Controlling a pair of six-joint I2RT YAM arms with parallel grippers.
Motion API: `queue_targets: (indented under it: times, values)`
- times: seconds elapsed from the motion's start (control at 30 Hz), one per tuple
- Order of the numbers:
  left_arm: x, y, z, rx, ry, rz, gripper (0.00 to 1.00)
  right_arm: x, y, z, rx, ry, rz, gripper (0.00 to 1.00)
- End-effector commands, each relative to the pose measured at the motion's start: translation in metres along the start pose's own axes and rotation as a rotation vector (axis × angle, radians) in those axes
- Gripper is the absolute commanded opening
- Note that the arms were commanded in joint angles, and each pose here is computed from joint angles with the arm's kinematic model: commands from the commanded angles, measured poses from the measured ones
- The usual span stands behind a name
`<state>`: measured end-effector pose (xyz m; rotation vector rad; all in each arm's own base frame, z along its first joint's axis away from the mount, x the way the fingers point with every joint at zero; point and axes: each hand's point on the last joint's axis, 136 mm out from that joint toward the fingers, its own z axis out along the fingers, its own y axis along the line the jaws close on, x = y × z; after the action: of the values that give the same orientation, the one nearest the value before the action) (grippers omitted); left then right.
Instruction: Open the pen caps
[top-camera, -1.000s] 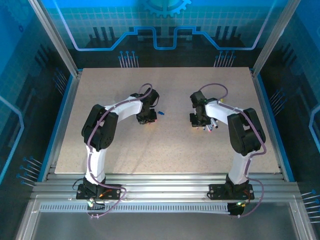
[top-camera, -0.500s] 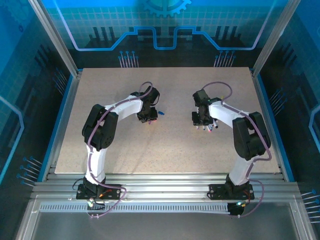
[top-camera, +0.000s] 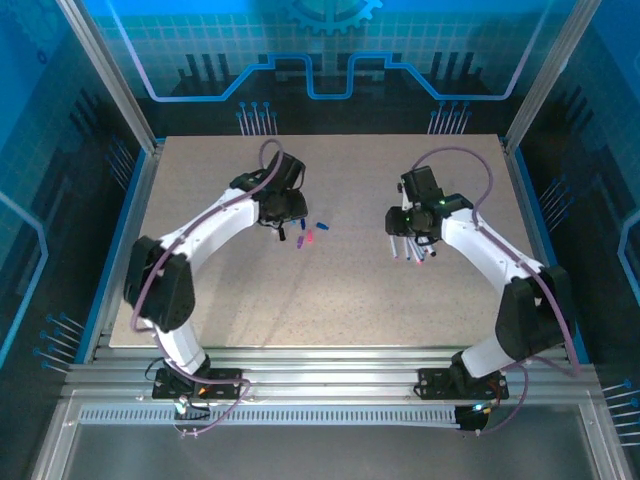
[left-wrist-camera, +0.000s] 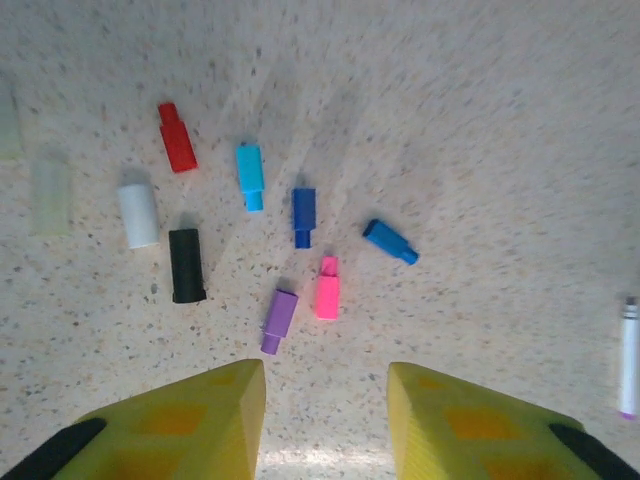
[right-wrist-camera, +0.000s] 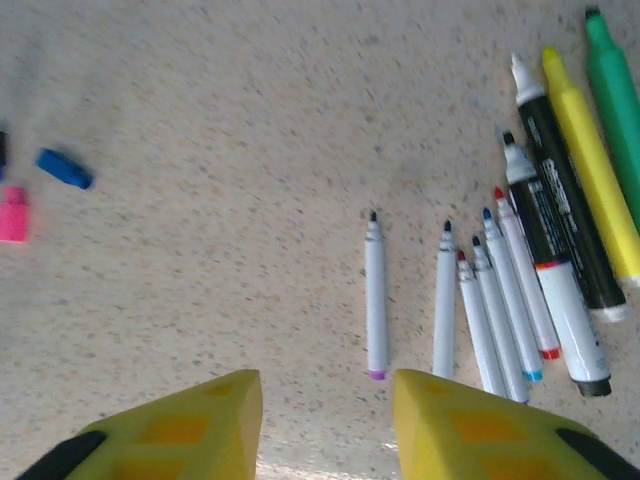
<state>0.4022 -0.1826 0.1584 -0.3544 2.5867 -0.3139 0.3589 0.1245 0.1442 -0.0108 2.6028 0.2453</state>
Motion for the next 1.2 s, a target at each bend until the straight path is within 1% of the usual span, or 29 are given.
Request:
queue_targets:
  times: [0.0,0.03,0.1,0.13,0.17,0.2,0.23,0.27,0.33,0.37,0.47,0.6,0.7,0.8,1.0,1.03,1.17]
  values:
    - [-0.007,0.005,-0.016,0.028,-0.105,0.042,0.39,-0.002,0.015,-0.016,-0.072,-0.074,-0.036,0.55]
    - [-0.008,0.005,-0.020,0.048,-0.137,0.047,0.41,-0.002,0.017,-0.021,-0.079,-0.100,-0.048,0.62]
    - [-0.012,0.008,-0.027,0.062,-0.193,0.053,0.47,-0.001,0.019,-0.026,-0.087,-0.136,-0.069,0.90]
    - [-0.012,0.010,-0.031,0.072,-0.222,0.056,0.50,0.000,0.019,-0.027,-0.089,-0.142,-0.075,1.00]
    - [-0.014,0.013,-0.034,0.070,-0.248,0.056,0.53,0.002,0.019,-0.027,-0.090,-0.140,-0.083,1.00]
    - [-0.014,0.017,-0.037,0.064,-0.271,0.057,0.61,0.004,0.019,-0.026,-0.085,-0.132,-0.091,1.00]
    - [-0.014,0.020,-0.040,0.062,-0.289,0.062,0.65,0.006,0.018,-0.025,-0.073,-0.124,-0.095,1.00]
    - [-0.014,0.023,-0.043,0.058,-0.306,0.071,0.82,0.008,0.018,-0.024,-0.062,-0.116,-0.104,1.00]
    - [-0.015,0.032,-0.049,0.032,-0.356,0.067,0.91,0.009,0.020,-0.022,-0.044,-0.118,-0.129,1.00]
    - [-0.016,0.036,-0.054,0.028,-0.391,0.065,0.99,0.010,0.022,-0.021,-0.032,-0.124,-0.143,1.00]
    - [-0.017,0.046,-0.064,0.048,-0.501,0.037,0.99,0.008,0.027,-0.018,-0.013,-0.138,-0.170,1.00]
    - [-0.016,0.053,-0.077,0.125,-0.642,0.010,0.99,0.002,0.031,-0.016,0.011,-0.162,-0.185,1.00]
    - [-0.013,0.059,-0.082,0.164,-0.712,0.001,0.99,-0.002,0.032,-0.015,0.036,-0.193,-0.206,1.00]
    - [-0.008,0.065,-0.083,0.154,-0.728,0.018,0.99,-0.004,0.036,-0.014,0.039,-0.234,-0.240,1.00]
    - [0.001,0.073,-0.074,0.084,-0.673,0.089,0.99,-0.009,0.043,-0.017,0.043,-0.357,-0.282,1.00]
    - [0.001,0.076,-0.074,0.068,-0.678,0.095,0.99,-0.013,0.046,-0.020,0.038,-0.398,-0.284,1.00]
    - [0.001,0.088,-0.081,0.015,-0.724,0.131,0.99,0.000,0.047,-0.014,0.029,-0.454,-0.321,1.00]
